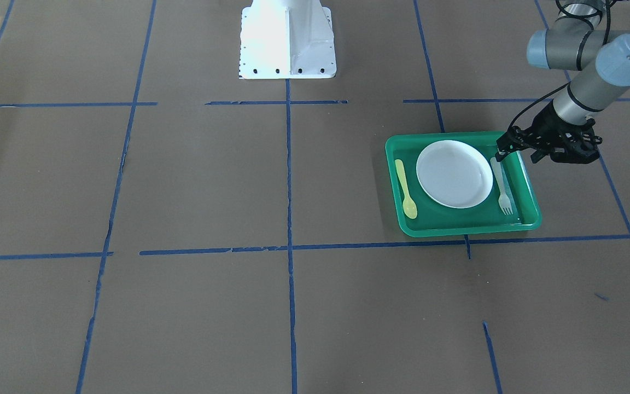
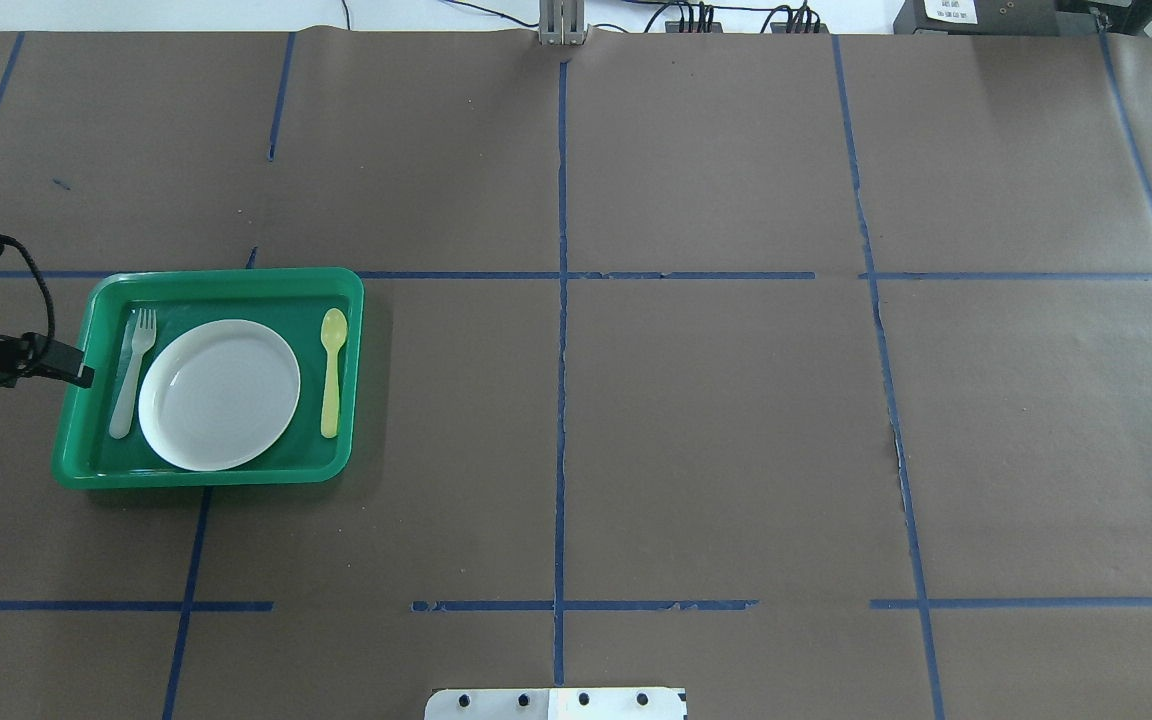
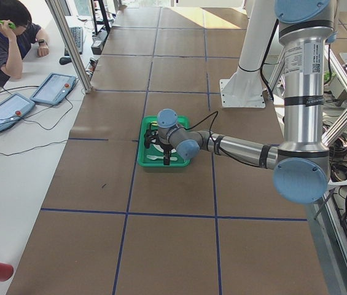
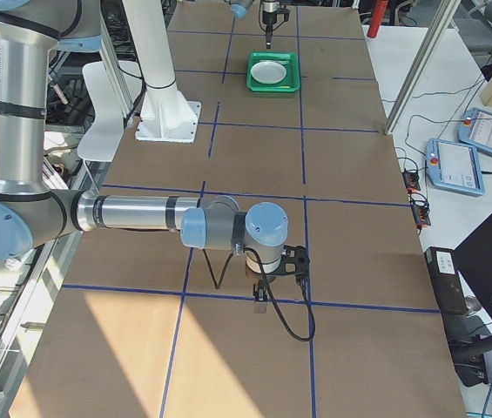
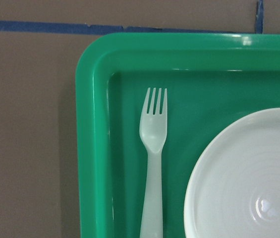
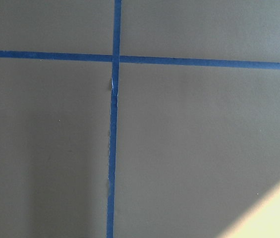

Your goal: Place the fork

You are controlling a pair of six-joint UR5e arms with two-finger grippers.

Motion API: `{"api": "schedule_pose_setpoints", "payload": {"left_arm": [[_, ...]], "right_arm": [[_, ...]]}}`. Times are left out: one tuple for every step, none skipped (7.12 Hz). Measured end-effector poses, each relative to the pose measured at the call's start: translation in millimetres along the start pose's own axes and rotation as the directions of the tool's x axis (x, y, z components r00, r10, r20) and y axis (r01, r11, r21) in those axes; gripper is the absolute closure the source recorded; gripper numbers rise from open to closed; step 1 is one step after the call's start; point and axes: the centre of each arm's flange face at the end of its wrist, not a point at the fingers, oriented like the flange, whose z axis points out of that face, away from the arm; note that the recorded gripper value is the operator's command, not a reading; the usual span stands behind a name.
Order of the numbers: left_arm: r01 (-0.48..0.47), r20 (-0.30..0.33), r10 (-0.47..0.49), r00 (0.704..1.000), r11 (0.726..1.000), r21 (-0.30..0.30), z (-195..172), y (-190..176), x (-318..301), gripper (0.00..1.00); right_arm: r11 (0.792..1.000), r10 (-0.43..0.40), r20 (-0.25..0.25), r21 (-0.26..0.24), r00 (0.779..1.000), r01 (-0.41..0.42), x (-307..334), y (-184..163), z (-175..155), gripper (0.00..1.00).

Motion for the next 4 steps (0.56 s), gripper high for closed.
{"api": "schedule_pose_setpoints", "payload": {"left_arm": [[-0.047,0.018,0.047,0.999,0.999,0.018,-19,0,-35,0.00],[-0.087,0.056,0.085,0.995,0.996,0.028,-41,-3,-74,0.00],[-0.116,0.106,0.114,0.988,0.993,0.018,-67,-7,-111,0.00],[-0.135,0.148,0.133,0.980,0.991,0.001,-94,-8,-145,0.00]], "right_arm": [[1.000,0.000,0.000,0.000,1.000,0.000,0,0,0,0.00],[1.000,0.000,0.000,0.000,1.000,0.000,0,0,0,0.00],[1.000,0.000,0.000,0.000,1.000,0.000,0,0,0,0.00],[1.000,0.000,0.000,-0.001,1.000,0.000,0,0,0,0.00]]}}
